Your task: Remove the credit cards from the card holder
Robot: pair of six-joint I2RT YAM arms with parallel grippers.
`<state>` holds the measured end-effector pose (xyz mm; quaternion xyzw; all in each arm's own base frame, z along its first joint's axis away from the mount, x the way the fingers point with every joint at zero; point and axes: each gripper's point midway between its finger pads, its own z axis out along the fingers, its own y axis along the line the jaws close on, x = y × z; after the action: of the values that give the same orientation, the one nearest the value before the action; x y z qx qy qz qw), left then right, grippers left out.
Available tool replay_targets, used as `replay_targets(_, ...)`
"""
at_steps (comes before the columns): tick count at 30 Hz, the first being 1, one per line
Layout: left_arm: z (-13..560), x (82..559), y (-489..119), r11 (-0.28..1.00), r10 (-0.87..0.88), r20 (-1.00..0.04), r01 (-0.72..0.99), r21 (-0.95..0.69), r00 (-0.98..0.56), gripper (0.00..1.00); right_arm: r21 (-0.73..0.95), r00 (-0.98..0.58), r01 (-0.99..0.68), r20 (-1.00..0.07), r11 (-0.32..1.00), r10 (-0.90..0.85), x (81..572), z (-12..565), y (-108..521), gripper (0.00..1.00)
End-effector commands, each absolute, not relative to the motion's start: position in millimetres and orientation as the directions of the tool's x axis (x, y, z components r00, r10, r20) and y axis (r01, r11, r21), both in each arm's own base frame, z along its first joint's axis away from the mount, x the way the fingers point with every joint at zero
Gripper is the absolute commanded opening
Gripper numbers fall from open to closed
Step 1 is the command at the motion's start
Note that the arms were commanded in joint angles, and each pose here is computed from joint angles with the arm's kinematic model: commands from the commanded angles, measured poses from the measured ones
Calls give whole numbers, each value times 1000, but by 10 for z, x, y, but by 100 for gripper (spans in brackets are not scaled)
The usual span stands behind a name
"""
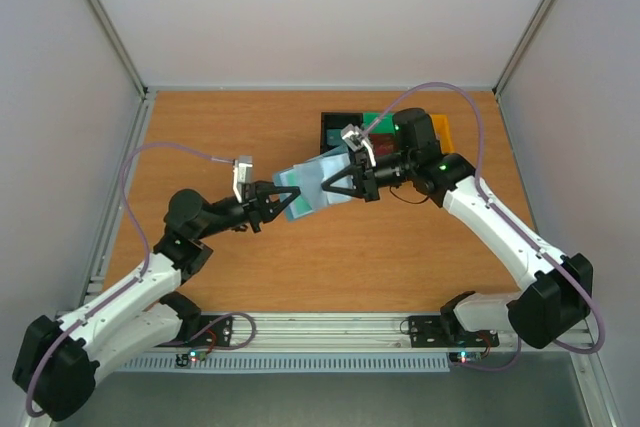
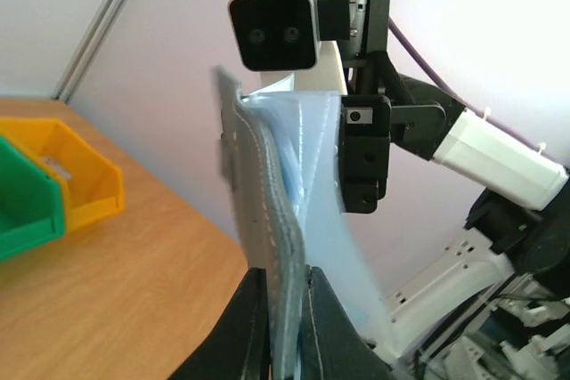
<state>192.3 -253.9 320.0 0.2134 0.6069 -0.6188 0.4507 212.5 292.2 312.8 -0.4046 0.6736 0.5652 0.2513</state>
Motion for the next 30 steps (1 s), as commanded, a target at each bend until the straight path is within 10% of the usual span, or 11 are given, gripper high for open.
replay_targets(1,3392,1892,-2498,143,-332,-820,834,-533,-466,0,523,-501,-851,-833,-39,-236,2008,3367,2908,1)
replay_targets(10,3341,1889,-2494,161,-307,-812,813,-559,-497,0,514,-490,-857,-838,-45,-239,1880,3370,2827,4)
replay_targets(15,3156,2002,-2473,252,-285,-824,791,-557,-490,0,493,-577,-803,-783,333,-233,2351,3062,2589,58)
replay_targets(20,2762,2303,-2327,486,-244,-853,703,-519,-461,0,317,-650,-501,-752,805,-108,2878,3079,1957,54)
replay_targets(25,2857,2169,-2452,414,-233,-872,767,-490,-431,0,109,-555,-487,-804,867,-211,2645,3295,2273,54)
replay_targets(30,2791,2230,-2483,463,-209,-894,765,-448,-397,0,269,-678,-433,-727,860,-114,2590,3177,2739,59)
